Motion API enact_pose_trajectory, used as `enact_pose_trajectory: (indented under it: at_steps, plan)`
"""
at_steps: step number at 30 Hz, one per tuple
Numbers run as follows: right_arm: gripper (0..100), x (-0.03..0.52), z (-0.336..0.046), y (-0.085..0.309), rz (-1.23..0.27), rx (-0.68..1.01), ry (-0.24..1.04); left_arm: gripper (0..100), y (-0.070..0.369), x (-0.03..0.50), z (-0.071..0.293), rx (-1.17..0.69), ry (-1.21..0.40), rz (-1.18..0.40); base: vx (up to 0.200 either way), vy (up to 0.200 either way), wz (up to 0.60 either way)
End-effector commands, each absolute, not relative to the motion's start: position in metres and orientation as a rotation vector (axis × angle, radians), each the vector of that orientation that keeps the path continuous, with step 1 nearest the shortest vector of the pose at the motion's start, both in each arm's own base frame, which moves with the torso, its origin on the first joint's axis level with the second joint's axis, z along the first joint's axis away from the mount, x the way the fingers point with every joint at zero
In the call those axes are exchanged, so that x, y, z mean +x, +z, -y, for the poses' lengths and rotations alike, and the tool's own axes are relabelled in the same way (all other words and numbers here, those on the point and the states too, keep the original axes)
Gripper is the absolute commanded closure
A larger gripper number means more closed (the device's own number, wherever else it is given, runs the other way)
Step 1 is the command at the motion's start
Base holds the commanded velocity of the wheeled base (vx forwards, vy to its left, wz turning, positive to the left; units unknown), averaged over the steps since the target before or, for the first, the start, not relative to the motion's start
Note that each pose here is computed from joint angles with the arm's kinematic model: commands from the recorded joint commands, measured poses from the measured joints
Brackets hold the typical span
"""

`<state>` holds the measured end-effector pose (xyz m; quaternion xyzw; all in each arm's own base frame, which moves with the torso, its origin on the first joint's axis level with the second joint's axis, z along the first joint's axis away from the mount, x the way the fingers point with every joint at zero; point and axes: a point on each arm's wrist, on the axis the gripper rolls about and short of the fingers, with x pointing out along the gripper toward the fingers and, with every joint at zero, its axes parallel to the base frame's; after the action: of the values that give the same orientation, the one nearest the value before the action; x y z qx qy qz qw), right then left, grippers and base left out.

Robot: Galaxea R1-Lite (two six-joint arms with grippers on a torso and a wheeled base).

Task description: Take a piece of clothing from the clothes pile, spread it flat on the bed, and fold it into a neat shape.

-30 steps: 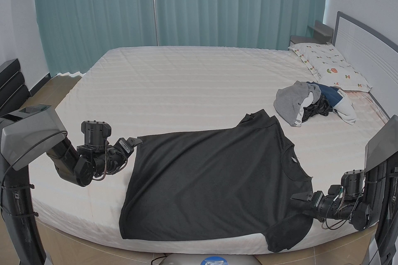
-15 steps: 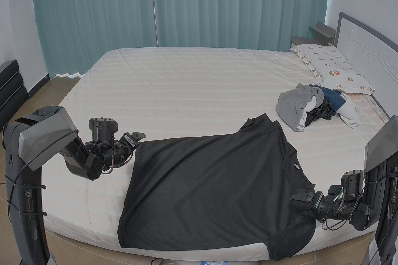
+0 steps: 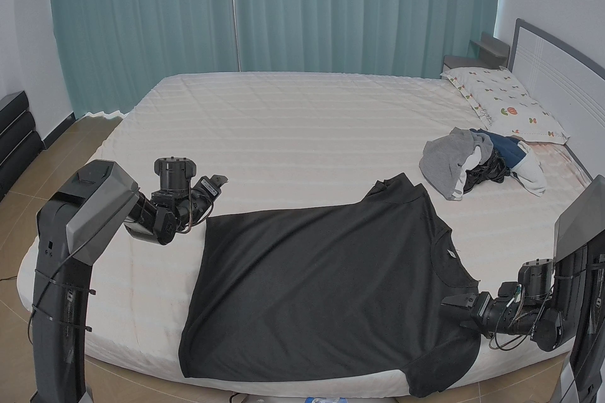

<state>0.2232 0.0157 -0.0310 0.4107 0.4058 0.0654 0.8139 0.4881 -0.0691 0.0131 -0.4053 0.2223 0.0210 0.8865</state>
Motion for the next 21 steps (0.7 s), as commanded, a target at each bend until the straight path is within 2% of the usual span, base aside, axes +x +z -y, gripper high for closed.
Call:
enact_pose_trajectory:
  at_steps: [1, 12, 21]
  plan:
    - [0, 0.224, -0.016, -0.031, -0.859, 0.873, 0.144, 0, -0.026, 0.506, 0.072, -0.818, 0.077, -0.512, 0.000, 0.000, 0.00]
    - [0, 0.223, -0.016, -0.032, -0.864, 0.855, 0.149, 0, -0.036, 0.507, 0.068, -0.799, 0.114, -0.501, 0.000, 0.000, 0.00]
    - [0, 0.223, -0.016, -0.032, -0.864, 0.854, 0.151, 0, -0.052, 0.505, 0.071, -0.683, 0.140, -0.505, 0.000, 0.000, 0.00]
